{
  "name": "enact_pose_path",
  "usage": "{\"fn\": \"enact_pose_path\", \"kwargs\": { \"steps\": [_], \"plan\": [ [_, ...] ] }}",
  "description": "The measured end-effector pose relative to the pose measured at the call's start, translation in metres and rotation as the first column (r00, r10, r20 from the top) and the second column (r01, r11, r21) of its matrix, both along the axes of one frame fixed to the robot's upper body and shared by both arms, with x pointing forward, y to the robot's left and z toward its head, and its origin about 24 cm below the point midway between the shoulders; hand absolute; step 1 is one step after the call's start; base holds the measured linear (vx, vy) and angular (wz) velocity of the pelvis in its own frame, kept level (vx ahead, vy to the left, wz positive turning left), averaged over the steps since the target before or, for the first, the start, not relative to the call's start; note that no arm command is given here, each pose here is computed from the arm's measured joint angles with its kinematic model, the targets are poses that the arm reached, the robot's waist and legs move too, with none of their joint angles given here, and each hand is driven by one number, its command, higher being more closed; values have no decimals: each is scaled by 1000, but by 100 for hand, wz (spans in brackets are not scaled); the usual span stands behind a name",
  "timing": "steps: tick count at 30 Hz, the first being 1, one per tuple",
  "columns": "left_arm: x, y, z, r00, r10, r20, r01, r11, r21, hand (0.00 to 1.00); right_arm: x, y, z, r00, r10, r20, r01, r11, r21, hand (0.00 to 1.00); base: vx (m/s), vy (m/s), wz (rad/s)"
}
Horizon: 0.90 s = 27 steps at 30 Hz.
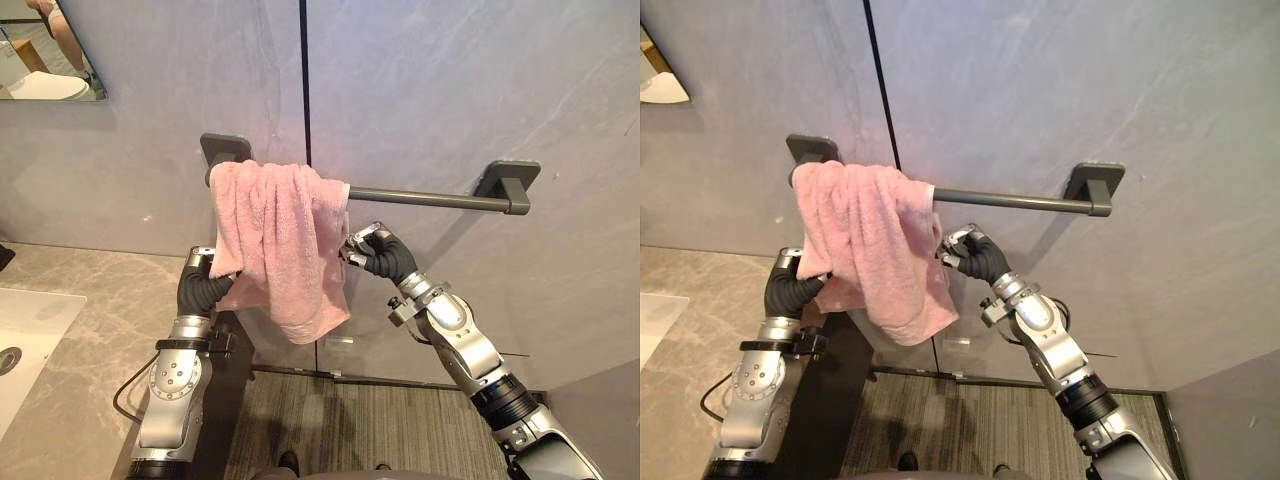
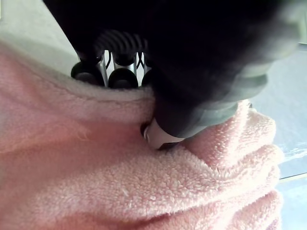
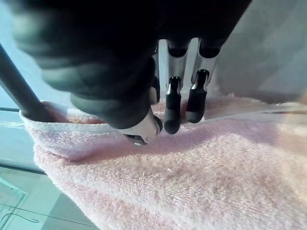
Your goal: Organize washtable
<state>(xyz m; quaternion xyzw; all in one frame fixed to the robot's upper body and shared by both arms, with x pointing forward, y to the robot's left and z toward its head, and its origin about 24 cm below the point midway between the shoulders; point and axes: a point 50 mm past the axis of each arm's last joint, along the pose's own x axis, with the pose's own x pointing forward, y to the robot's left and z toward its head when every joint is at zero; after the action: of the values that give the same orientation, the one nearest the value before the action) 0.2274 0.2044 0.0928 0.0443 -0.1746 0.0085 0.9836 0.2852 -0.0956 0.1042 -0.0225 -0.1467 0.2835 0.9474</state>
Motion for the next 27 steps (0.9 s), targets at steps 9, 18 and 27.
{"fn": "enact_pose_path", "kwargs": {
  "steps": [9,18,27],
  "plan": [
    [0,2,1,1000,6,2,-6,1000,5,100,-1,-12,-6,999,-50,19,51,995,-87,0,0,0,0],
    [-1,4,2,1000,12,10,-12,1000,7,100,-2,-39,-10,991,-132,20,134,981,-140,0,0,0,0],
    [-1,8,3,1000,28,14,-28,1000,10,100,-1,-51,-8,986,-165,33,168,972,-162,0,0,0,0]
  ]
}}
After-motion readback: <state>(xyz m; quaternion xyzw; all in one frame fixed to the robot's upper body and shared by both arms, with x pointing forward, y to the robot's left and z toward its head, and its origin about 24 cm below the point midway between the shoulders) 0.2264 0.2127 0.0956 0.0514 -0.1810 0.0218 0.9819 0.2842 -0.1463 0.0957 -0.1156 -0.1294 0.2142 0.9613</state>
